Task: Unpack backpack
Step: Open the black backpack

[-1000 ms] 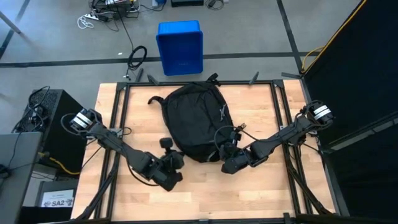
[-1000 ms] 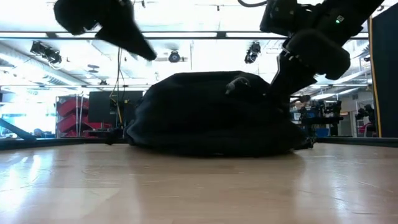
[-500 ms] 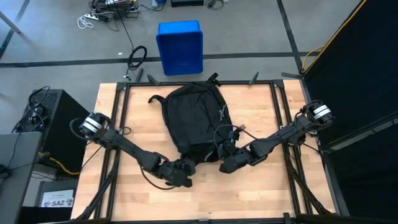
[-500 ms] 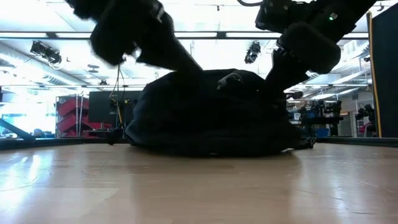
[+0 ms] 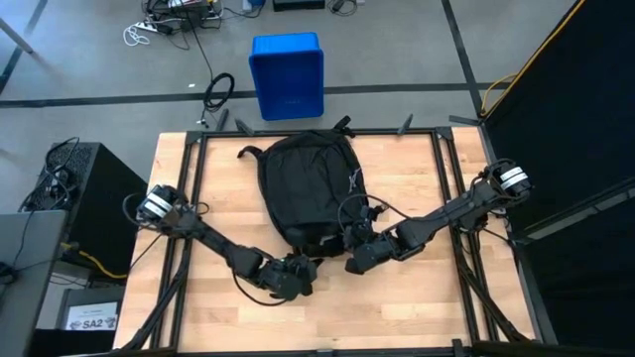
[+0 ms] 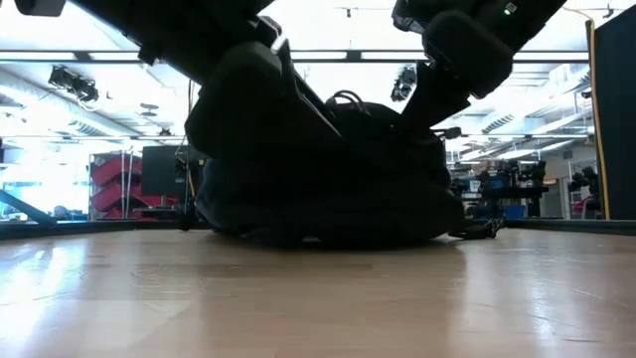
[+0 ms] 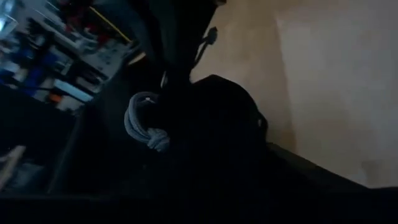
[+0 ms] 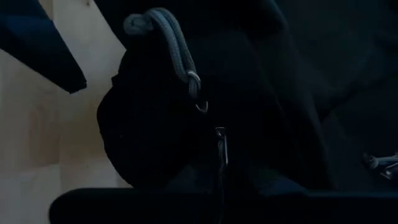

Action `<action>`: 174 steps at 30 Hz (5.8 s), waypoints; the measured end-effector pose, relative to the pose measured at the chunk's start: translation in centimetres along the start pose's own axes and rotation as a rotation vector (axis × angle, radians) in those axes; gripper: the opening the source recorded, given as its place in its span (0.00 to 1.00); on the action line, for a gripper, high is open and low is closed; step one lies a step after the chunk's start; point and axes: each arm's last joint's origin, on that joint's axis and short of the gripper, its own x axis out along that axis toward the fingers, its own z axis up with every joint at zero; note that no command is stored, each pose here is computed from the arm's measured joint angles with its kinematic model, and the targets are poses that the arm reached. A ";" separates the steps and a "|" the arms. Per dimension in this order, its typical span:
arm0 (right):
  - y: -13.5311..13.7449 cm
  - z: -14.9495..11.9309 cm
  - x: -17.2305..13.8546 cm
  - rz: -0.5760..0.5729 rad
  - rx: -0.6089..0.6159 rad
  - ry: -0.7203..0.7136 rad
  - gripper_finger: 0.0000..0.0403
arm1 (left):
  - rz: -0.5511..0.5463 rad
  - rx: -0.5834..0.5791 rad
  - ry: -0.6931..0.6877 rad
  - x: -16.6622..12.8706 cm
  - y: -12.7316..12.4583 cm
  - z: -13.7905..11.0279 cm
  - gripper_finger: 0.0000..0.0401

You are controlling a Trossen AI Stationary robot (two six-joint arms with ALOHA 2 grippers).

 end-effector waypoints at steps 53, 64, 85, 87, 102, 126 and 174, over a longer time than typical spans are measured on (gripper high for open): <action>-0.1 0.0 0.1 0.008 0.001 0.006 0.00 | 0.108 -0.072 0.054 0.3 1.3 0.7 0.26; -0.3 -0.1 0.2 0.000 -0.013 0.024 0.00 | 0.065 -0.023 0.036 -0.2 0.9 1.2 0.01; 0.1 -2.7 -1.2 -0.017 0.013 0.216 0.00 | 0.082 -0.075 0.383 -7.6 2.8 -4.0 0.00; -0.1 -3.2 -1.4 -0.045 0.021 0.254 0.00 | 0.096 -0.085 0.403 -7.8 2.8 -4.7 0.00; -0.2 0.5 -5.3 0.030 0.001 0.117 0.07 | 0.017 -0.106 0.317 -7.1 1.6 -3.9 0.00; 2.8 2.5 2.3 0.006 -0.287 -0.111 0.52 | -0.037 0.052 0.143 -7.6 2.7 2.7 0.00; 3.4 2.4 -1.6 -0.486 -0.455 -0.213 0.00 | 0.055 0.040 0.132 -7.6 3.3 3.2 0.00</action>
